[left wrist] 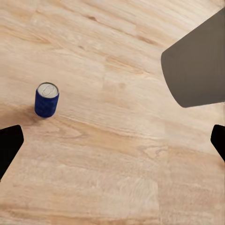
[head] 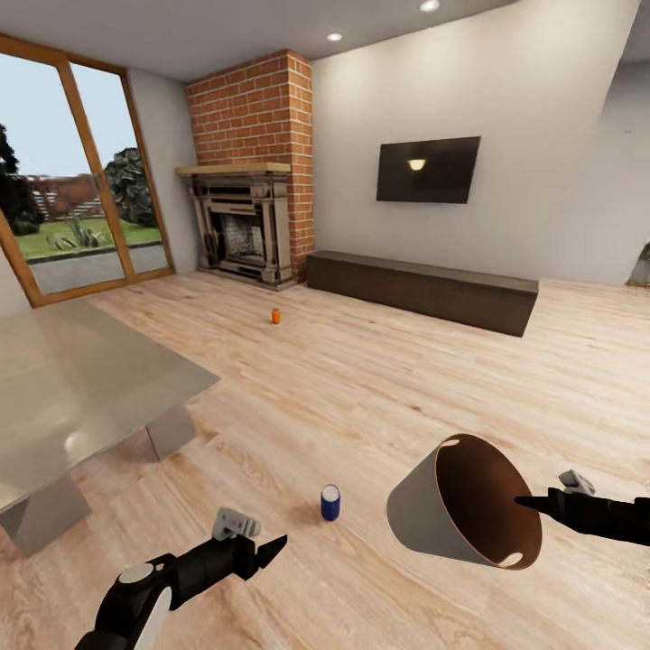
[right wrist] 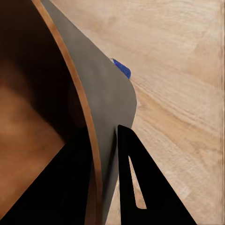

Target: Put the three can of soda from the living room inside the tash can in the kitchen.

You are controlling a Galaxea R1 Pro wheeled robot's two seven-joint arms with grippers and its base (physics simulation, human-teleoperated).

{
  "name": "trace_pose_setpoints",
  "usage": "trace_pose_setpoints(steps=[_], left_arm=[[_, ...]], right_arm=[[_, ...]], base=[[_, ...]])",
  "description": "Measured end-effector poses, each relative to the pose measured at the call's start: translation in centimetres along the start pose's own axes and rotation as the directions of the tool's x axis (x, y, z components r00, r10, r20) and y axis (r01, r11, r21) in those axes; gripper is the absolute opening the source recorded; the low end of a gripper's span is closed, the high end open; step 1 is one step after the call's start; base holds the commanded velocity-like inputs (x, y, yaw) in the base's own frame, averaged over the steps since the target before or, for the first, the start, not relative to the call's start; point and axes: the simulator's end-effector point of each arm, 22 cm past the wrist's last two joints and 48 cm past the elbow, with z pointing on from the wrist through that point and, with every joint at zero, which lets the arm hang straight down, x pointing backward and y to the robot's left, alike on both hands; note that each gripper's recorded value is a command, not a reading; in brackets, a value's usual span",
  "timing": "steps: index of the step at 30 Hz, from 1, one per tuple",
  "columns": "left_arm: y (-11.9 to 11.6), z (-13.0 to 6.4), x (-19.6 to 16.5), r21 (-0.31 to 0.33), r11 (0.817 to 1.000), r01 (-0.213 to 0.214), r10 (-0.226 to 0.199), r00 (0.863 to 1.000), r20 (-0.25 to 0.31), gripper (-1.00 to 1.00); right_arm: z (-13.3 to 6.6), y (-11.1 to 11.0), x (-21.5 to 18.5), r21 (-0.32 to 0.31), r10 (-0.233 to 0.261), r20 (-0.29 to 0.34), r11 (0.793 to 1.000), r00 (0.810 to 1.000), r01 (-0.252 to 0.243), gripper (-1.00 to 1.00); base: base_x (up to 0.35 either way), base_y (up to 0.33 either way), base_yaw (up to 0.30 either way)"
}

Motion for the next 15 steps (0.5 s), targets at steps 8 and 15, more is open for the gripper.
trace_pose_setpoints(steps=[8,15], left_arm=[[-0.02,0.01,0.01,0.001,1.000,0.000,0.000,1.000,0.000,1.00],[-0.06,0.02,0.02,0.001,1.000,-0.001,0.001,1.000,-0.001,1.00]], right_arm=[[-0.02,-0.02,0.01,0.000,0.000,0.000,1.000,1.000,0.000,-1.00],[-0.02,-0.04,0.01,0.001,-0.001,0.000,1.000,1.000,0.001,-1.00]], base=[[0.336,0.000,-0.282],[0.336,0.000,-0.240]])
